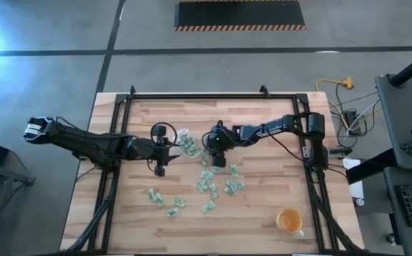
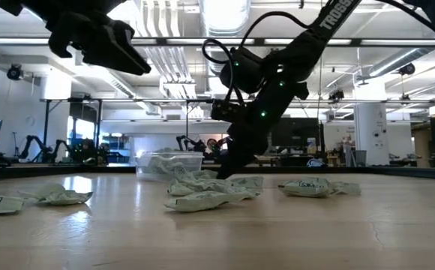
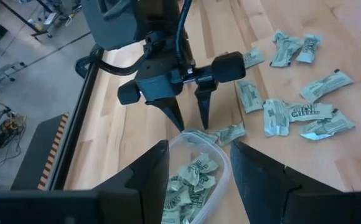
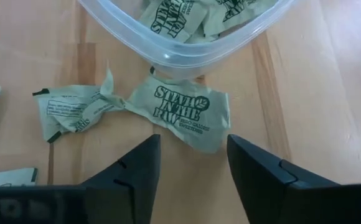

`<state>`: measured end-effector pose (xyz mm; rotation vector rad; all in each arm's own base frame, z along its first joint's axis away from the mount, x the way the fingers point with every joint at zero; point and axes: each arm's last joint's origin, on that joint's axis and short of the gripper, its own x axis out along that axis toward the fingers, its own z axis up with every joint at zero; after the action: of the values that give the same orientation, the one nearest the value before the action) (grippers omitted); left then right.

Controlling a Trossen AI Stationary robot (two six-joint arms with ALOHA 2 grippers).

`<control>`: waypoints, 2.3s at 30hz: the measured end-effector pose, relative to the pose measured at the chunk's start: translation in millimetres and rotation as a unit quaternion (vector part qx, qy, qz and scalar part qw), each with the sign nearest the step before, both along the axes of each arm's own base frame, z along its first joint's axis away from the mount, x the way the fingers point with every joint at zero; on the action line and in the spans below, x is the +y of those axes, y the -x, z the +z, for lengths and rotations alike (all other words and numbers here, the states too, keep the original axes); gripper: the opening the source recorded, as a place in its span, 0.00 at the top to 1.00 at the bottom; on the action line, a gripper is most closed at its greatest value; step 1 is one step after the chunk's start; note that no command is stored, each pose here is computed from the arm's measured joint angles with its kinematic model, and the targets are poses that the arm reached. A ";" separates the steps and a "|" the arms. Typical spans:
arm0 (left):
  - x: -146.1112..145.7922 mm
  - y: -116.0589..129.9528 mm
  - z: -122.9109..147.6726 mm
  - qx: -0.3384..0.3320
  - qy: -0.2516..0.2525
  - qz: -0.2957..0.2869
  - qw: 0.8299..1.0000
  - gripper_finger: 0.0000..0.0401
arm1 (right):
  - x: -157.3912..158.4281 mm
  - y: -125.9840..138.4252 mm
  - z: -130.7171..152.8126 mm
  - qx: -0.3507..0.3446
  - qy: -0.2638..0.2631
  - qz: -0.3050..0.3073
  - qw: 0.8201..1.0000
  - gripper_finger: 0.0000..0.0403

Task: Pick and place Stevia / Truvia into bins
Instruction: Put the stevia packet into the transparent bin

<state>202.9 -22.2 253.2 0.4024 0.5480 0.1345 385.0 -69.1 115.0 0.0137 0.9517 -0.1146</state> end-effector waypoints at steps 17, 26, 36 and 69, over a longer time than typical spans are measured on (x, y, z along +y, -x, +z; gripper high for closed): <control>0.0 -0.2 -2.9 0.007 -0.001 0.000 1.000 0.61 | -4.8 1.2 -1.7 -0.010 0.002 -0.004 1.000 0.61; 0.1 -0.9 -3.9 0.009 -0.001 0.001 1.000 0.61 | -13.6 3.1 -1.6 -0.018 -0.032 0.010 0.999 0.61; 0.1 -0.9 -3.9 0.009 -0.001 0.001 1.000 0.61 | -15.0 2.2 -0.8 -0.026 -0.023 0.022 0.999 0.66; 0.0 -1.1 -3.6 0.006 -0.001 0.001 1.000 0.61 | -14.7 -2.2 9.9 -0.084 -0.010 0.020 0.996 0.73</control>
<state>204.1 -22.2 249.6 0.4043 0.5600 0.1339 387.3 -83.7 124.9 0.0229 0.7853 -0.0650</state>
